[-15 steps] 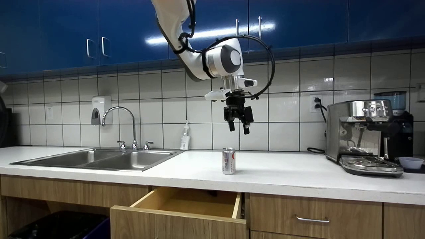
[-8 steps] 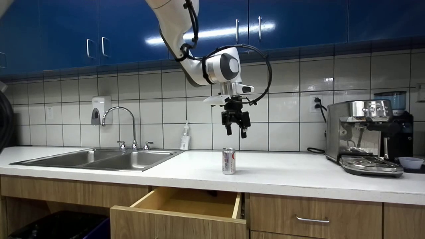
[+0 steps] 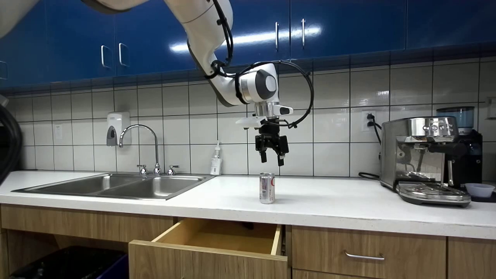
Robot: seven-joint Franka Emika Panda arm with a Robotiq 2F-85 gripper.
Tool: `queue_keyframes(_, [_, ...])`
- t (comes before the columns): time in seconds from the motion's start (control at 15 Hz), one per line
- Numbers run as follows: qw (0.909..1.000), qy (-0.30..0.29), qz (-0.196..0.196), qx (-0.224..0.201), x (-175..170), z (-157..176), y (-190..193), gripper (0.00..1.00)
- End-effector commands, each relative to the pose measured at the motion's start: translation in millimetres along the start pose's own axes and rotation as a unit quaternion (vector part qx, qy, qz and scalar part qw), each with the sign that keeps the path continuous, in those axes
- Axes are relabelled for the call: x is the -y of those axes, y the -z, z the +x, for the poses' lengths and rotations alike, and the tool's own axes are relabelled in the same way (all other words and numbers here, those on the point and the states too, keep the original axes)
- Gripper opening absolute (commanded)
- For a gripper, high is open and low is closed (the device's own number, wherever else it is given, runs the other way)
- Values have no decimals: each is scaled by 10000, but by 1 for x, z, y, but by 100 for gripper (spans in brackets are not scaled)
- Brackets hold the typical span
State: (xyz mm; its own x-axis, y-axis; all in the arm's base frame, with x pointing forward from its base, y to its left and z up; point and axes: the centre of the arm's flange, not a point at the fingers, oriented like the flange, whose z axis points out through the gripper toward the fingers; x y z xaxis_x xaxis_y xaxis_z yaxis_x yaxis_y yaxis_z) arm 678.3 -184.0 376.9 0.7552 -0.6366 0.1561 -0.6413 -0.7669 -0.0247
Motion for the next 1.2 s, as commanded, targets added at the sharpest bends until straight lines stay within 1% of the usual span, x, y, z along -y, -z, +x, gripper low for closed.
queue_keyframes(0.0, [9997, 113, -2, 193, 10, 12, -6, 100])
queue_keyframes(0.33, [9993, 155, -68, 330, 16, 12, -20, 100])
queue_keyframes(0.73, [9981, 309, -153, 519, 22, -4, -32, 100])
queue_keyframes(1.13, [9974, 301, -213, 626, 20, -4, -40, 100])
